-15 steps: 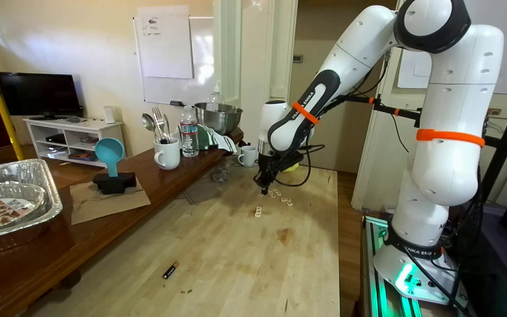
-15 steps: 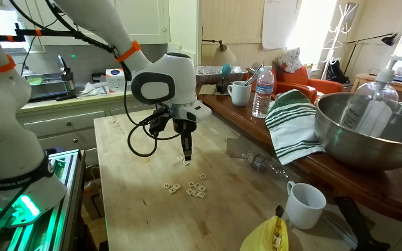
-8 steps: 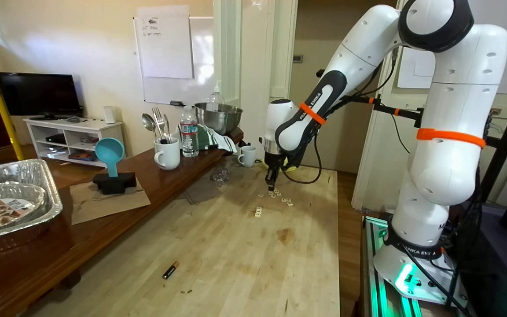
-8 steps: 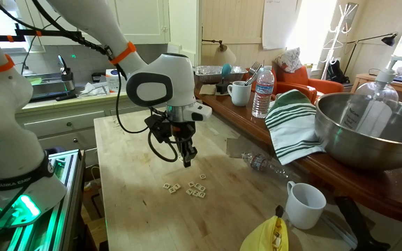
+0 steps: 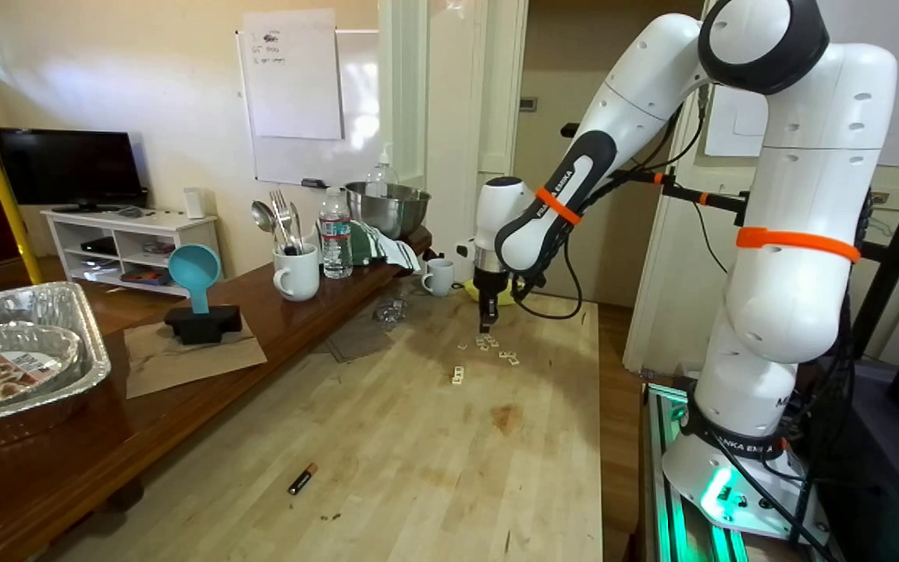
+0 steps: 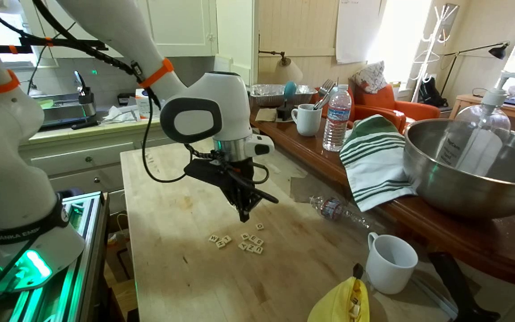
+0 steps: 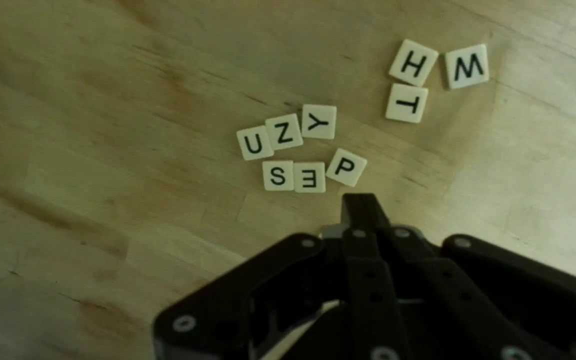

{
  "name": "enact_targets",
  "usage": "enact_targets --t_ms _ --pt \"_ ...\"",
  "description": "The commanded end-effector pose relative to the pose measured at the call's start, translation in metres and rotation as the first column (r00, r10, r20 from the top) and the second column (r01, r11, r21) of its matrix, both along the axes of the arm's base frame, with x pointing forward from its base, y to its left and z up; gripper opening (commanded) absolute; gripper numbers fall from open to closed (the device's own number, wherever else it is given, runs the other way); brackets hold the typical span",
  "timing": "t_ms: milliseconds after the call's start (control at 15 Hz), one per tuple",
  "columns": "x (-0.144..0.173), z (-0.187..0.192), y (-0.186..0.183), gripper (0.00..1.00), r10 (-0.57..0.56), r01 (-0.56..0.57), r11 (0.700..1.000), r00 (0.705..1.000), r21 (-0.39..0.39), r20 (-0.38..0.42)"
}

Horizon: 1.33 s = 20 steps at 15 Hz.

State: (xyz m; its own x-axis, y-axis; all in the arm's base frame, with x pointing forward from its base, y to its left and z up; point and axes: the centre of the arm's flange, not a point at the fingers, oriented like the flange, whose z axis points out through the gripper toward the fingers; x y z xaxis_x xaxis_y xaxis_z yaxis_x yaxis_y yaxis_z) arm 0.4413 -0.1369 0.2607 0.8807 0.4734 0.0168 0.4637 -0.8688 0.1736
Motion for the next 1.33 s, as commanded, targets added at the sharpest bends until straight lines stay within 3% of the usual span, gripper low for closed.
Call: enact_targets --t_ms 0,867,1067,1267 --pt "-0.001 -0.018 -0.014 0.0 0.165 -0.164 0.985 0.986 -0.047 0.01" --pt "-0.008 -0.049 -0.014 0.0 0.385 -0.387 0.92 0.922 -0.065 -0.044" --pt "-0.009 -0.051 -0.014 0.0 0.402 -0.405 0.912 0.914 -0.063 -0.055" --pt "-0.008 -0.054 -0.01 0.0 0.377 -0.38 0.924 0.924 -0.042 -0.067"
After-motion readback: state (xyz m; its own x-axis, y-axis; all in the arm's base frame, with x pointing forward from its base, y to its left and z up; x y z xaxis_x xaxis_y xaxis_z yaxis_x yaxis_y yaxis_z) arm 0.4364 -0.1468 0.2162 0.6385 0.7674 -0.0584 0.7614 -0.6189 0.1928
